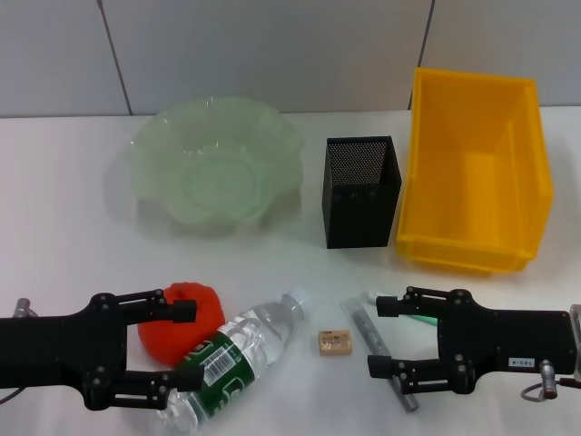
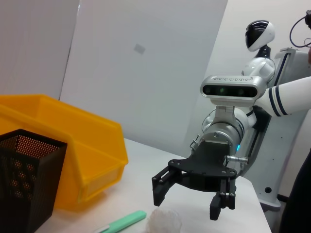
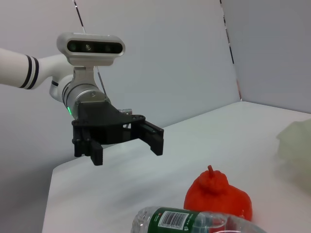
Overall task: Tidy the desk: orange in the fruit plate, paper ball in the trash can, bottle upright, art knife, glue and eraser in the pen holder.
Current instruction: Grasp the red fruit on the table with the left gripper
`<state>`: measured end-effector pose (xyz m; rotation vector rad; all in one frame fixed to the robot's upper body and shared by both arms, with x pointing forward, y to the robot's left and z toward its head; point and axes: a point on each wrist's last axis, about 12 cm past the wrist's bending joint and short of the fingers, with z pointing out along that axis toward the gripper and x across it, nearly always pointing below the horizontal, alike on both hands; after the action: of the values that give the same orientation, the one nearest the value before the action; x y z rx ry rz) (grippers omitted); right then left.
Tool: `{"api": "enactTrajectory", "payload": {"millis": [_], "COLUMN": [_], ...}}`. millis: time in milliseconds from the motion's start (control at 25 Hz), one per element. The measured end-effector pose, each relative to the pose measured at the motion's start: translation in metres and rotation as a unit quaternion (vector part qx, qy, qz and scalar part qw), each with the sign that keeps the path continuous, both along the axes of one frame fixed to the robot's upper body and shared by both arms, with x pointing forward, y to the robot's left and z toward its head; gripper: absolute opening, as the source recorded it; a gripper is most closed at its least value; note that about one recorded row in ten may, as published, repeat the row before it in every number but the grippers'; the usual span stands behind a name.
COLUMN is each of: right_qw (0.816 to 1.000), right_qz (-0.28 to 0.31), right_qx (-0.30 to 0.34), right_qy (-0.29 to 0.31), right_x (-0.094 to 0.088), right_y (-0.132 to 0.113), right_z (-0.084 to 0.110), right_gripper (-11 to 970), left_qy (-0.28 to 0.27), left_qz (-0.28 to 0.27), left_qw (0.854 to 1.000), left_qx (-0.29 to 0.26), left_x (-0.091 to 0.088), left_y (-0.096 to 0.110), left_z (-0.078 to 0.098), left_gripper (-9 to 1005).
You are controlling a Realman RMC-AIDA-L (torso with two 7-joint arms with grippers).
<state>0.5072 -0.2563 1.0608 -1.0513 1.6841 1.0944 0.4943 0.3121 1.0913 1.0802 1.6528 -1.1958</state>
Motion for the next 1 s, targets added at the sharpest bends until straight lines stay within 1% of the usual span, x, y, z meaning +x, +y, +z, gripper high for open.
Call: {"api": "enactTrajectory", "payload": {"millis": [440,640,680,720,760,800,880,920,960,1000], "right_qw": [1.000,1.000,1.000,1.000,1.000,1.000,1.000,1.000,1.000,1.000], "right_qz": [0.001,-0.003,-0.004,-0.006,-0.006,-0.006,-0.007,-0.006,-0.006,-0.006], "right_qx": [0.000,0.001,0.001,0.001,0.001,0.001,0.001,0.002,0.002,0.003], "right_qy": [-0.001,-0.002,-0.003,-0.004,-0.004,-0.004,-0.005,-0.006,-0.006,-0.006], "right_x": [0.001,0.002,0.002,0.002,0.002,0.002,0.002,0.002,0.002,0.002], "right_y": [0.001,0.000,-0.001,-0.001,-0.001,-0.002,-0.002,-0.002,-0.002,-0.002], "right_z": [0.001,0.001,0.001,0.002,0.002,0.002,0.002,0.002,0.002,0.003], "right_gripper": [831,830,830,830,830,830,830,830,830,830], "left_qy": [0.001,-0.004,-0.011,-0.018,-0.018,-0.020,-0.024,-0.024,-0.024,-0.023], "left_qz": [0.002,0.019,0.040,0.060,0.060,0.070,0.088,0.099,0.099,0.101], "left_qw": [1.000,1.000,0.999,0.998,0.998,0.997,0.995,0.994,0.994,0.993], "left_qx": [0.002,-0.011,-0.013,-0.002,-0.002,0.007,0.029,0.049,0.049,0.060], "left_x": [0.001,0.004,0.011,0.018,0.018,0.022,0.031,0.036,0.036,0.038], "left_y": [-0.001,0.001,0.002,0.003,0.003,0.003,0.002,0.002,0.002,0.001], "left_z": [-0.001,0.003,0.006,0.006,0.006,0.005,0.002,-0.001,-0.001,-0.004], "left_gripper": [841,840,840,840,840,840,840,840,841,841]}}
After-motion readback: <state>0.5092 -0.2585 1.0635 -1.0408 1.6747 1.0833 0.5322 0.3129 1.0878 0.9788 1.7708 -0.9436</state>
